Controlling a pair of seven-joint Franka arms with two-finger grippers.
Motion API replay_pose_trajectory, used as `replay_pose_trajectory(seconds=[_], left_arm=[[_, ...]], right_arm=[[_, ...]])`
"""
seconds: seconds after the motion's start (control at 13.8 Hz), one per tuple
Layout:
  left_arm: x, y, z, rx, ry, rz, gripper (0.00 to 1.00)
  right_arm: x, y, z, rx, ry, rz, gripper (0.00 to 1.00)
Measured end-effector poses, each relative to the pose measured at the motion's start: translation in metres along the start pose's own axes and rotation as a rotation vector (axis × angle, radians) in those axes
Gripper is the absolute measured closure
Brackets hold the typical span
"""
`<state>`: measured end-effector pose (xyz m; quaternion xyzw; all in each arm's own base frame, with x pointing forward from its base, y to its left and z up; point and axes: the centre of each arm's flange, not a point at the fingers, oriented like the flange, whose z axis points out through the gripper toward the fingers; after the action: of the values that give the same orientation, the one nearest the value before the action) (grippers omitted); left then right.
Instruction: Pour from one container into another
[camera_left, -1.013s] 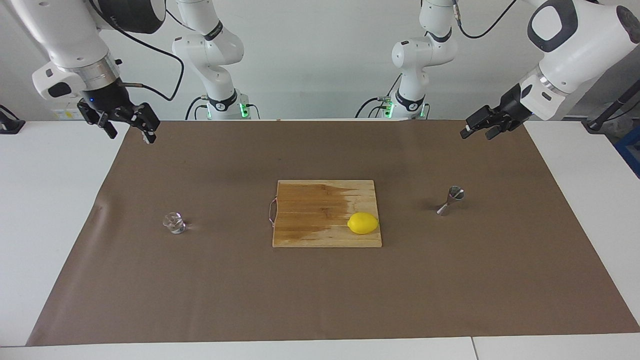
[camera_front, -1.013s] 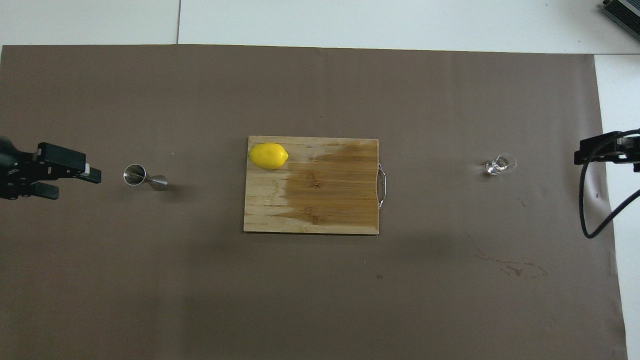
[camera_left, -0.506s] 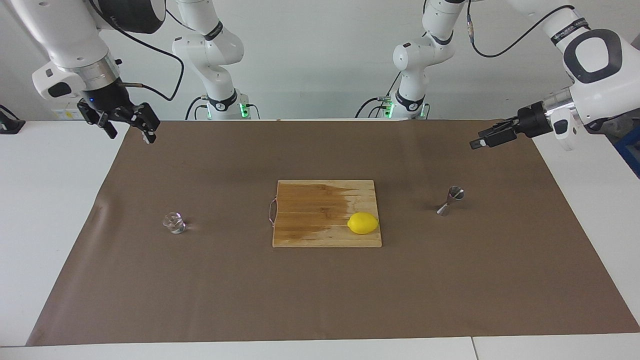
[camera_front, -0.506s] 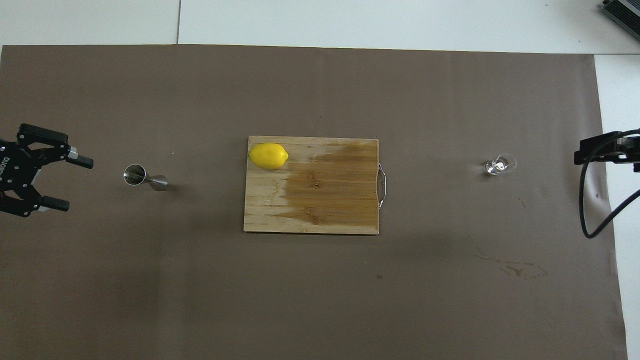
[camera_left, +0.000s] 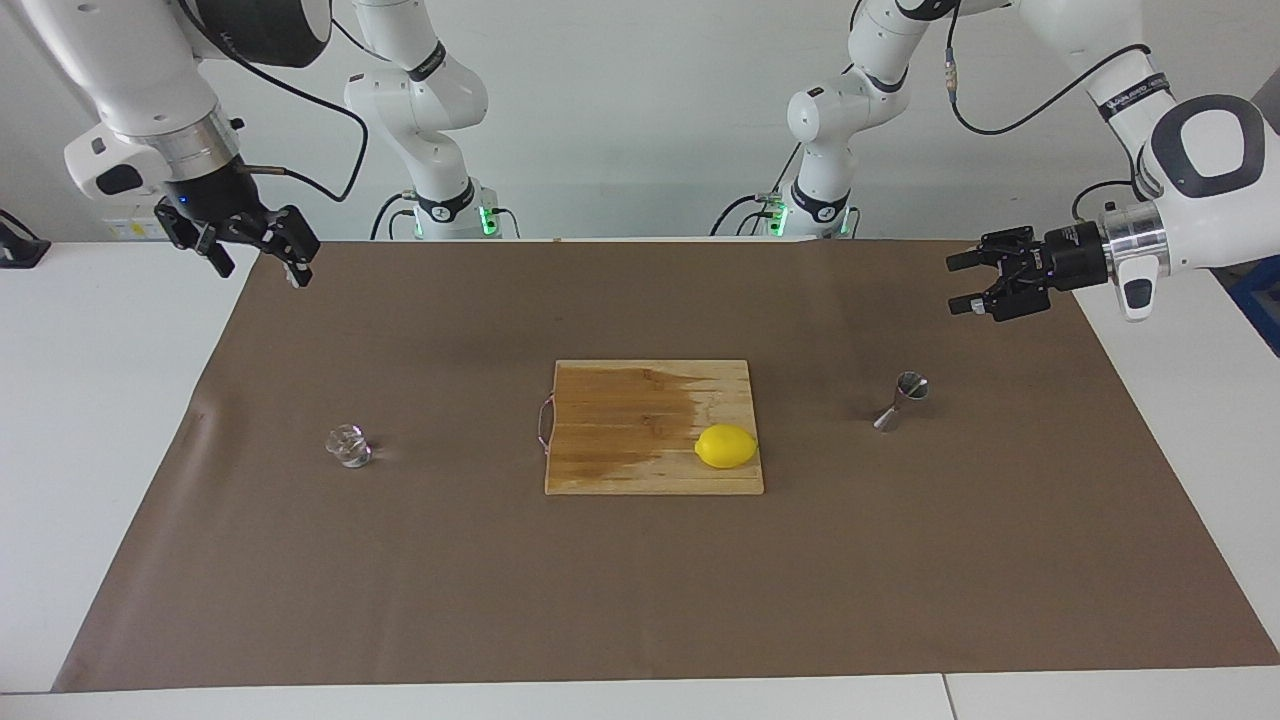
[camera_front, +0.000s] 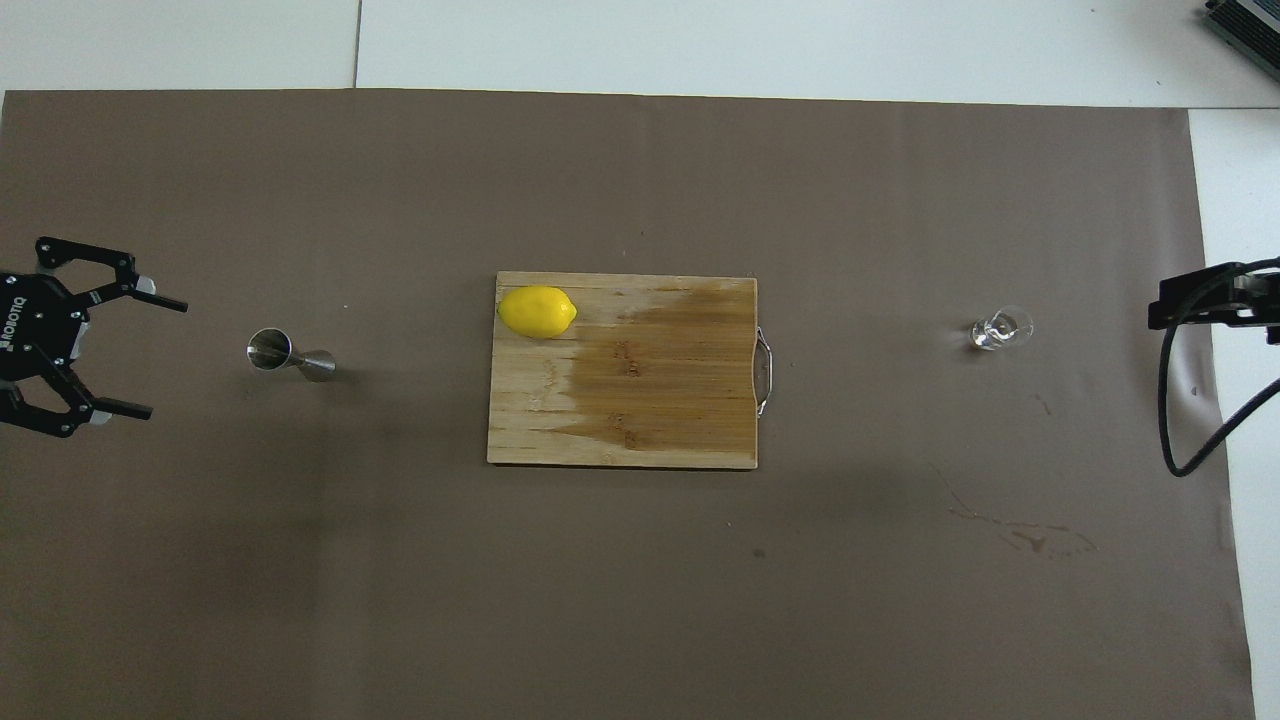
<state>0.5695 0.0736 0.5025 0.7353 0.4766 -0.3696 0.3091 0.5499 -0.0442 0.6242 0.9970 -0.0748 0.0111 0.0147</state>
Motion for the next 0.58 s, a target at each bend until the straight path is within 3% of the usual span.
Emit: replay_pose_trajectory(seconds=[0.58], left_arm=[[0.096,-0.008,0.005,-0.074,-0.315,-0.107,0.00]], right_arm=[[0.000,0.000,0.000,0.000,0.000,0.000,0.00]])
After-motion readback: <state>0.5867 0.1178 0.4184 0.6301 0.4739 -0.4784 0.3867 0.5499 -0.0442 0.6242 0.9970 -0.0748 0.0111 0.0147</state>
